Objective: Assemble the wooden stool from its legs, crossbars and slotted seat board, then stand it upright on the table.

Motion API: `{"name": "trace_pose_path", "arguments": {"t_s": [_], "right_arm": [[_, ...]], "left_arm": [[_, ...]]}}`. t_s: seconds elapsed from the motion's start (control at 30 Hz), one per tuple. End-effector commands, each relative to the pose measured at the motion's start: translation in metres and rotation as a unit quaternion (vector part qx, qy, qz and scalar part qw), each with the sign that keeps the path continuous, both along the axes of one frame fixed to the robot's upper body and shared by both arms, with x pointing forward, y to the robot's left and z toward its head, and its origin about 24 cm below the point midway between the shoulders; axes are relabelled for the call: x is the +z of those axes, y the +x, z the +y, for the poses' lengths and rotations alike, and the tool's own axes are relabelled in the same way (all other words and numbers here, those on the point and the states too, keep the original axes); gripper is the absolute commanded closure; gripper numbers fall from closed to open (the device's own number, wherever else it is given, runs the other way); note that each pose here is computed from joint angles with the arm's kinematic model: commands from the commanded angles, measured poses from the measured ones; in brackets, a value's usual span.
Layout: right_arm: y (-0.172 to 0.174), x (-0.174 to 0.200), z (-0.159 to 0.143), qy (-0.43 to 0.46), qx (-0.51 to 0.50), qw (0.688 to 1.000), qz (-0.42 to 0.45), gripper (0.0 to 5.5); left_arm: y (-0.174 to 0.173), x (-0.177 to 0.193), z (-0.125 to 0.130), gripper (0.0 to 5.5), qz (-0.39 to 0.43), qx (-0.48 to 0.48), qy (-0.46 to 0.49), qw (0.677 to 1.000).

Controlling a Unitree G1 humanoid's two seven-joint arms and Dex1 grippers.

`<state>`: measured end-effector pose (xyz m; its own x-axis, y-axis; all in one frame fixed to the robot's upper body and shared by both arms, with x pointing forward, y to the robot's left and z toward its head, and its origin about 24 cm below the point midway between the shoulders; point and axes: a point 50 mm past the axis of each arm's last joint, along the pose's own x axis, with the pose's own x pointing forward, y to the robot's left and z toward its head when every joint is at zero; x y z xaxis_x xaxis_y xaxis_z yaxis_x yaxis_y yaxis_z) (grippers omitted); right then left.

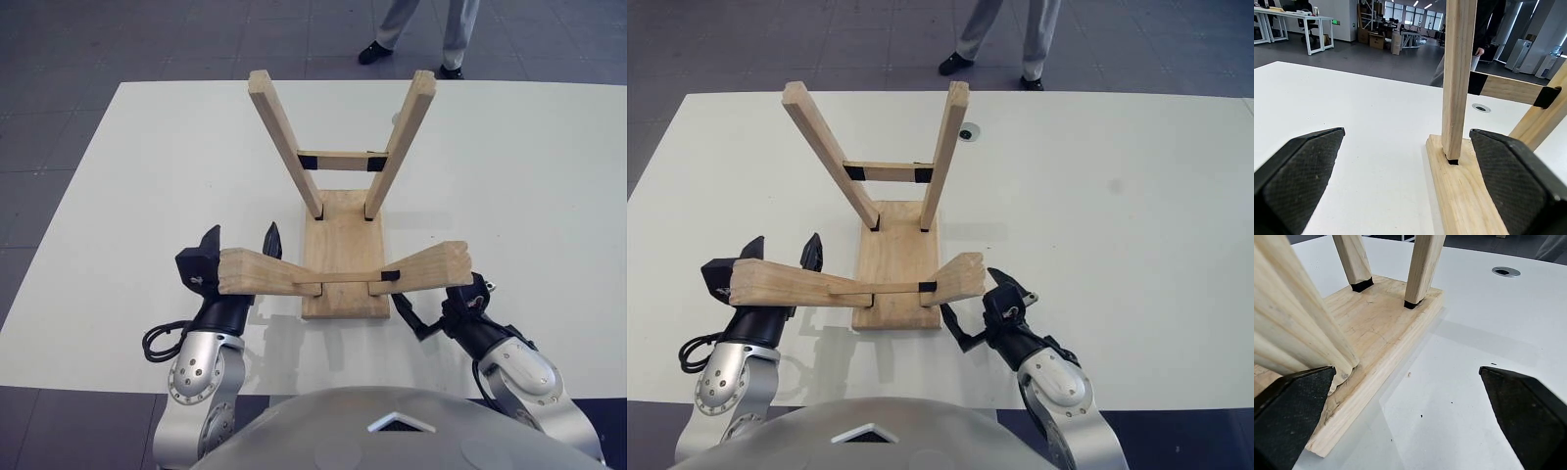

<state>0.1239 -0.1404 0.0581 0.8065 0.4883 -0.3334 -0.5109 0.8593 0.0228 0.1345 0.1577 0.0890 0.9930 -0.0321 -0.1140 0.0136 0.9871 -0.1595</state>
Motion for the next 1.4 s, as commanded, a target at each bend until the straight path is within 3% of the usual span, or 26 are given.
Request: {"name": "trace_pose_path", "arguments": {"t_s": [0.03,0.23,0.4,0.6,0.8,0.9,1.4], "right_arm": [[0.006,0.008,-0.004,-0.012,-0.027,0.999,-0.029,0.02],[0.017,0.025,-0.019,0.004,-0.151,0.985,-0.081,0.02],[0.021,0.033,-0.024,0.032,-0.196,0.974,-0.104,0.02],[0.019,0.033,-0.041,0.038,-0.275,0.956,-0.091,0.02],[0.001,0.057,0.019,0.095,-0.127,0.983,-0.093,0.02],[-0.003,0.058,0.029,0.1,-0.095,0.986,-0.092,0.02],[-0.001,0.055,0.031,0.091,-0.094,0.987,-0.09,0.02]], "left_arm": [[-0.003,-0.004,0.006,0.75,0.023,0.02,0.011,0.999],[-0.006,-0.002,0.023,0.75,0.027,0.057,0.034,0.997],[-0.007,-0.001,0.028,0.75,0.024,0.066,0.039,0.997],[-0.014,0.0,0.045,0.75,0.031,0.099,0.045,0.994],[-0.015,0.021,-0.011,0.75,0.023,-0.03,-0.027,0.999],[-0.011,0.027,-0.024,0.75,0.009,-0.072,-0.034,0.997],[-0.011,0.02,-0.022,0.75,0.028,-0.054,-0.024,0.998]]}}
